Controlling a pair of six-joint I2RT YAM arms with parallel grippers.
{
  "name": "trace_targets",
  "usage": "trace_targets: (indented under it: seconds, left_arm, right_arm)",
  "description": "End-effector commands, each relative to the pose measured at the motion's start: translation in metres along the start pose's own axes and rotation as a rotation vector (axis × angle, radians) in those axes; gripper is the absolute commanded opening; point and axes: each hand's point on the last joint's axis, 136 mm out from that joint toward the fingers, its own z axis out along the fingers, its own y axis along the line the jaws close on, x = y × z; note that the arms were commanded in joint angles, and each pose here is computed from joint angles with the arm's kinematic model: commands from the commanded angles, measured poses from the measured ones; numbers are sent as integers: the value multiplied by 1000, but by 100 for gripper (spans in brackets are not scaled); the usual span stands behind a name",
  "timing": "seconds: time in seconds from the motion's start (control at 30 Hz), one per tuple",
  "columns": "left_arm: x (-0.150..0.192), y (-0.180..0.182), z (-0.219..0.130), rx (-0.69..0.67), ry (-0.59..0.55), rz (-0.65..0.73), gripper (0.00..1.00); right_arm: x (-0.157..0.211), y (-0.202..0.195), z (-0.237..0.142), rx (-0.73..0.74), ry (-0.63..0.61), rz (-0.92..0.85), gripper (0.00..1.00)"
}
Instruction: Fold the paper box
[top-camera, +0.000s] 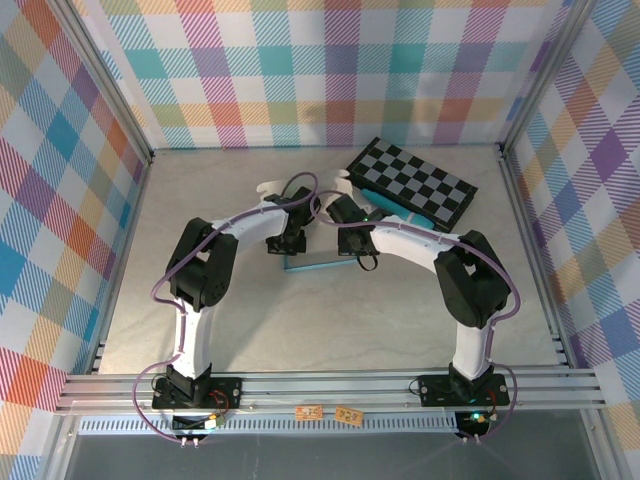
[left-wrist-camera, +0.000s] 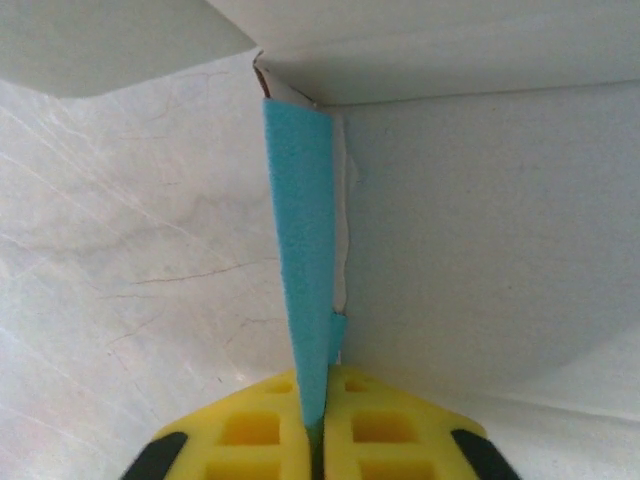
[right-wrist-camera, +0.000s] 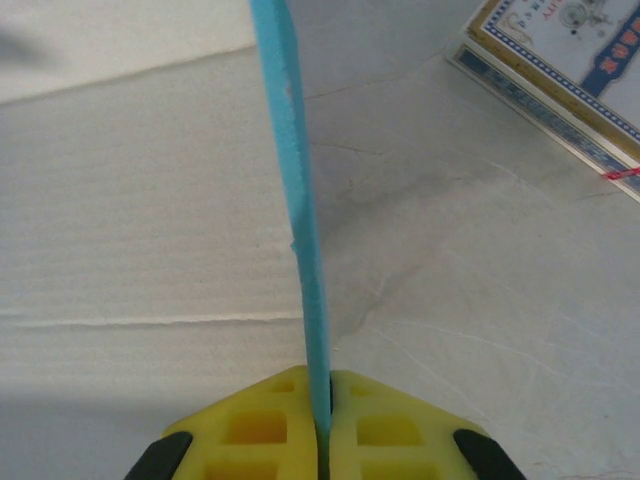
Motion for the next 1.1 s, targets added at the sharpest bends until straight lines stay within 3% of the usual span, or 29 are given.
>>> trace_targets:
  seconds: [0.0,0.07,0.13,0.2,0.37,0.63,0.77,0.9,1.07]
  left_arm:
    - [-17,-10,-47,134,-51,-65,48]
    - [-20,-12,-62,177,-58,-76,67]
    - [-19,-12,-72,227,-48,-91,79]
    - [-14,-11,-78,265,-28,-103,83]
    - [-20,12,-97,280,-61,-161,77]
    - [-63,57,-112,314,-159,-207,66]
    - [-76,68,-108,322,-174,-168,65]
    - [-89,67,-109,333,-197,-87,65]
    - [-109,48,-115,407,-240,115,65]
  right_arm:
    - [6,-9,7,25,14,7,0]
    - [7,-11,11,15,20,0,0]
    - [8,-12,15,1,31,-1,0]
    - [8,-14,19,-10,42,-7,0]
    - [16,-14,27,-27,81,-13,0]
    - [19,-24,26,-32,112,-13,28]
    - [2,-24,6,-75,77,-32,38]
    - [-18,-28,-19,-137,50,-50,41]
    - [-58,-47,-50,-304,-11,-56,45]
